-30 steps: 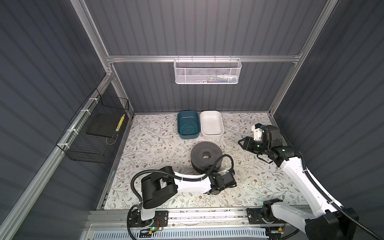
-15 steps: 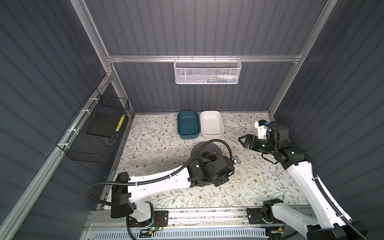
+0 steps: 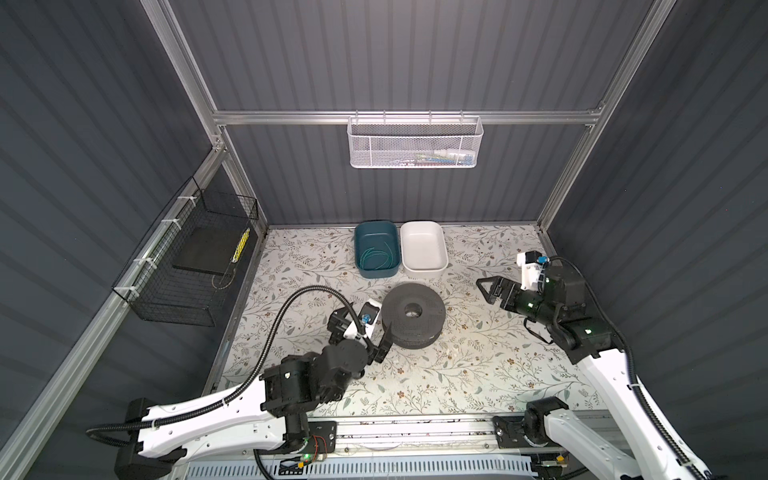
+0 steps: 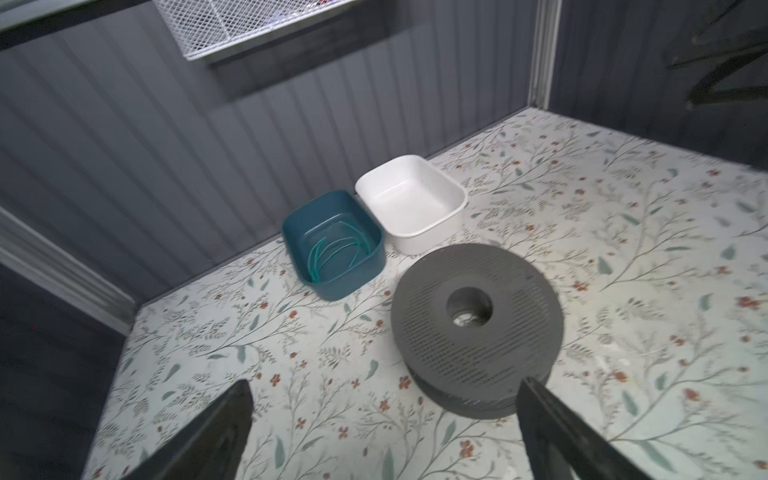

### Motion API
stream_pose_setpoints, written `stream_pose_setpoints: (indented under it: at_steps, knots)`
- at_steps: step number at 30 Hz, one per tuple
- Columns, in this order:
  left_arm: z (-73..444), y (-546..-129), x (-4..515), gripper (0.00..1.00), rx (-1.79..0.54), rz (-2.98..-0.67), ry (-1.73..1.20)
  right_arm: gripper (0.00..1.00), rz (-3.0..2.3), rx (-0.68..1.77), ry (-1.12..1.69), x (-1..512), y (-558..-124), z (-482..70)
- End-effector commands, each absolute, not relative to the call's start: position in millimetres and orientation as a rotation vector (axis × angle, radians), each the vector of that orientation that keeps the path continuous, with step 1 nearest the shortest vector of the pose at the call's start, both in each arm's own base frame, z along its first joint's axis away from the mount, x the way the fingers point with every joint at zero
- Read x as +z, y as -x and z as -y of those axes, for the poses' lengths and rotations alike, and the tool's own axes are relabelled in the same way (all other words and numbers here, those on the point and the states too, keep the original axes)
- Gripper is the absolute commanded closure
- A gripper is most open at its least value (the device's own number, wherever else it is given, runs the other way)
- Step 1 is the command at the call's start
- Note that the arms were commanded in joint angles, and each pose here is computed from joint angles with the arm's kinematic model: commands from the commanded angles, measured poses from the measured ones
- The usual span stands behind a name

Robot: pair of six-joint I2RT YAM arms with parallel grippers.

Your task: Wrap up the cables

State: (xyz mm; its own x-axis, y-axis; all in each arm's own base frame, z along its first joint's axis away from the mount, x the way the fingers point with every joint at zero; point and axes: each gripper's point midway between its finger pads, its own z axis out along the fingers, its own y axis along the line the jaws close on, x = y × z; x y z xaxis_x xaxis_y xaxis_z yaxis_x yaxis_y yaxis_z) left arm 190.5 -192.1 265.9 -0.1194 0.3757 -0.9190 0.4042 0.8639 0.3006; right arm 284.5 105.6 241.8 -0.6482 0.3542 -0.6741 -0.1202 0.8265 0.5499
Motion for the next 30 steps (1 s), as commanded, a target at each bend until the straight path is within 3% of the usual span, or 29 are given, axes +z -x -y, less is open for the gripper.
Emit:
stream_pose_setpoints:
  at_steps: [1, 5, 10, 15, 30]
  knots:
    - [153, -202, 280, 0.0, 0.153, -1.649, -0.428, 0.01, -1.994, 0.573, -0.121, 263, -300, -89]
    - [125, -203, 271, 0.0, 0.26, -1.602, -0.335, 0.01, -1.907, 0.42, 0.04, 260, -299, -82]
    - [91, -206, 253, 0.0, 0.273, -1.523, -0.268, 0.01, -1.783, 0.397, -0.098, 247, -295, -63]
    - [69, -213, 238, 0.01, 0.216, -1.43, -0.155, 0.01, -1.66, 0.347, -0.028, 238, -288, -60]
    - [83, -299, 171, 0.01, 0.215, -1.616, -0.249, 0.01, -1.68, 0.268, -0.018, 227, -285, -51]
